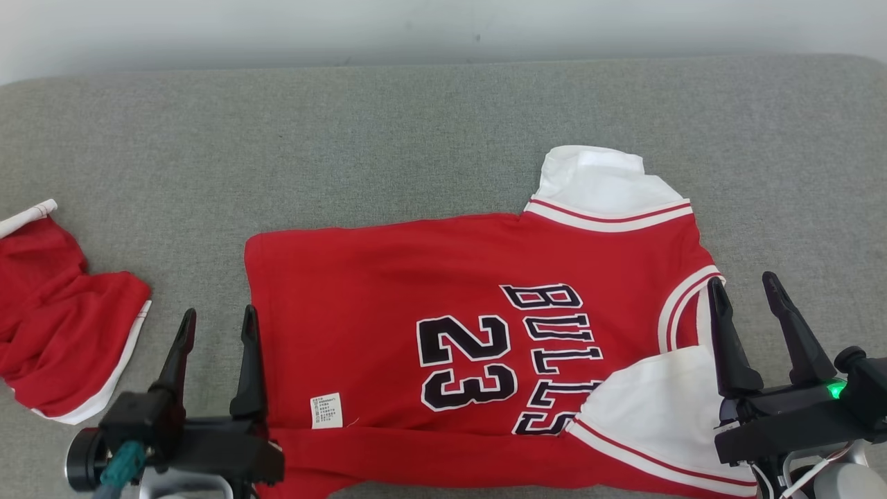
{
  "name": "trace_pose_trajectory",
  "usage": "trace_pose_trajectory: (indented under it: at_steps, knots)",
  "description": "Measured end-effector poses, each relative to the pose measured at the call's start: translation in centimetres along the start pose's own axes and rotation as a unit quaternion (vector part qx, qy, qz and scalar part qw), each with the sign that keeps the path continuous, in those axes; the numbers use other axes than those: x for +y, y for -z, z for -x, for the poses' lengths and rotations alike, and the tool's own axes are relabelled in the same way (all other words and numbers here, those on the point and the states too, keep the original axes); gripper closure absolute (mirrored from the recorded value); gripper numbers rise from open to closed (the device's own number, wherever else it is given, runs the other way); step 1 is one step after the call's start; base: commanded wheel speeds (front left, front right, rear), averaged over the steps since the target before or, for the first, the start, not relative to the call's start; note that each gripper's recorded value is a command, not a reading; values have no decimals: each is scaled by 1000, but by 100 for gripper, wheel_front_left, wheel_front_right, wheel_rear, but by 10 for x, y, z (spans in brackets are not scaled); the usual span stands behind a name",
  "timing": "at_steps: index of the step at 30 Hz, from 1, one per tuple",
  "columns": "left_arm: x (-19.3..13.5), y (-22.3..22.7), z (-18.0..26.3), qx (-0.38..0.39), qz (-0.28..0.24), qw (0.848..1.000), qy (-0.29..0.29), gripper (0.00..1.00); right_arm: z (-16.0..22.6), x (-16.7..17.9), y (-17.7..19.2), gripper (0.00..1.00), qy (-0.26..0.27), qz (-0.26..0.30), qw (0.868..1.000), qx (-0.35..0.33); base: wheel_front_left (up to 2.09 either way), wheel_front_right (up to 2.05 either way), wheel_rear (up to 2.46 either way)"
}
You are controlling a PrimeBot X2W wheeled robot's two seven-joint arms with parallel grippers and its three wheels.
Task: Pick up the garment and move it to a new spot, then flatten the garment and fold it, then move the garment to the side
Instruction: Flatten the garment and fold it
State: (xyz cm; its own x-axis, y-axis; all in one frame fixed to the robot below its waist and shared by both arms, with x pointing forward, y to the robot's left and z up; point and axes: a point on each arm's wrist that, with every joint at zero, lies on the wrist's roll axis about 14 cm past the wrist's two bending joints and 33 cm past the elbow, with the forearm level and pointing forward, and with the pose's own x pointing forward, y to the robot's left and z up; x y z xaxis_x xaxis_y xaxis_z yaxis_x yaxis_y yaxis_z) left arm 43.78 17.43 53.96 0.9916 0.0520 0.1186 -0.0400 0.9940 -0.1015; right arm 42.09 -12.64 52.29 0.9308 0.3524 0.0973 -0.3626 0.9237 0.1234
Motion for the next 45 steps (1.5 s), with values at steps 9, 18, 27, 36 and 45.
trace_pose_trajectory:
  at_steps: [9,18,27,36,45]
  knots:
    - [-9,19,-35,71,30,996,47,0,-3,1,11,0,-6,-7,1000,16,0,0,0]
    - [-7,68,-77,177,83,979,63,0,-5,-13,24,0,15,-18,999,27,0,0,0]
    - [-8,104,-97,230,93,966,70,0,0,-27,37,0,38,-25,998,39,0,0,0]
    - [-11,119,-99,258,94,959,73,1,-4,-35,35,0,46,-26,998,34,0,0,0]
    - [-17,123,-99,273,90,954,86,100,-30,-76,15,0,64,-4,998,23,0,0,0]
